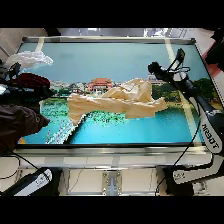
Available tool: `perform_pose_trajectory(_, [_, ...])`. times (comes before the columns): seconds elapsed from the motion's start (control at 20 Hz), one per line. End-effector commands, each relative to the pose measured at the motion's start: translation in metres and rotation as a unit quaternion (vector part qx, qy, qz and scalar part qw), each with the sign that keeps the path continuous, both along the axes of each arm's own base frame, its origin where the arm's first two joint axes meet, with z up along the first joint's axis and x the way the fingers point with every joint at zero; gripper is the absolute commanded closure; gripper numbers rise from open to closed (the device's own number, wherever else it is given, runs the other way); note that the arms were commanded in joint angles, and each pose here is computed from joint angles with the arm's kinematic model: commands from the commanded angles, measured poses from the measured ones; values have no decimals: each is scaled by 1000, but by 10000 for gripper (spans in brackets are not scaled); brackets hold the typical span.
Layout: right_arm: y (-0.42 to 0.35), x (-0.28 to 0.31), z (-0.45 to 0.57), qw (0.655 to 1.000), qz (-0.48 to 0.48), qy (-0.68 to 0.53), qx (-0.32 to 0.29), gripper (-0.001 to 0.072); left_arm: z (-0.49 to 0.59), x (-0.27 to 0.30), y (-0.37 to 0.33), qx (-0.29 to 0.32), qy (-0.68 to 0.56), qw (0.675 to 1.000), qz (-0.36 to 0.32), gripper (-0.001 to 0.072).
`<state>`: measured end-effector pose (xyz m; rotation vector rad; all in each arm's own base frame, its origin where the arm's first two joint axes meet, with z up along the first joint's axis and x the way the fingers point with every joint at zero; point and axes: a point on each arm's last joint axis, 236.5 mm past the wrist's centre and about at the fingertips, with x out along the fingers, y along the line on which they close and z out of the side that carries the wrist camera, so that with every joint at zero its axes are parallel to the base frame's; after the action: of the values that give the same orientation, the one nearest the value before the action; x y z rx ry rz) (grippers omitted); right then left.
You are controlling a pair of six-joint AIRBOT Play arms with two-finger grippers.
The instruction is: Fold the shirts.
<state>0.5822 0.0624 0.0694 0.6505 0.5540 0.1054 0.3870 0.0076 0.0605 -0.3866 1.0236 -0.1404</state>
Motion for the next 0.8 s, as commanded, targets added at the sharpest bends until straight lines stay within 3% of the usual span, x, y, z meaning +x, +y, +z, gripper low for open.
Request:
perform_pose_trajectory(0.0, [-28, -13, 39, 999, 33, -4, -42, 257, 0, 1, 1, -2, 0, 1000, 5, 104])
perform_pose_trajectory(0.25, [-90, -135, 29, 960, 119, 171, -187, 257, 0, 2, -1, -13, 0, 1000, 14, 104])
perform_pose_trajectory(0.45, [-78, -195, -43, 944, 143, 271, -124, 256, -11, 2, -3, -22, 13, 1000, 16, 104])
perform_pose_trajectory(0.6, [-36, -197, -76, 954, 166, 245, -55, 256, -22, -2, -5, -28, 26, 999, 17, 104])
perform_pose_trajectory(0.75, [-37, -201, -97, 949, 166, 259, -71, 256, -23, -2, -5, -29, 27, 999, 17, 104])
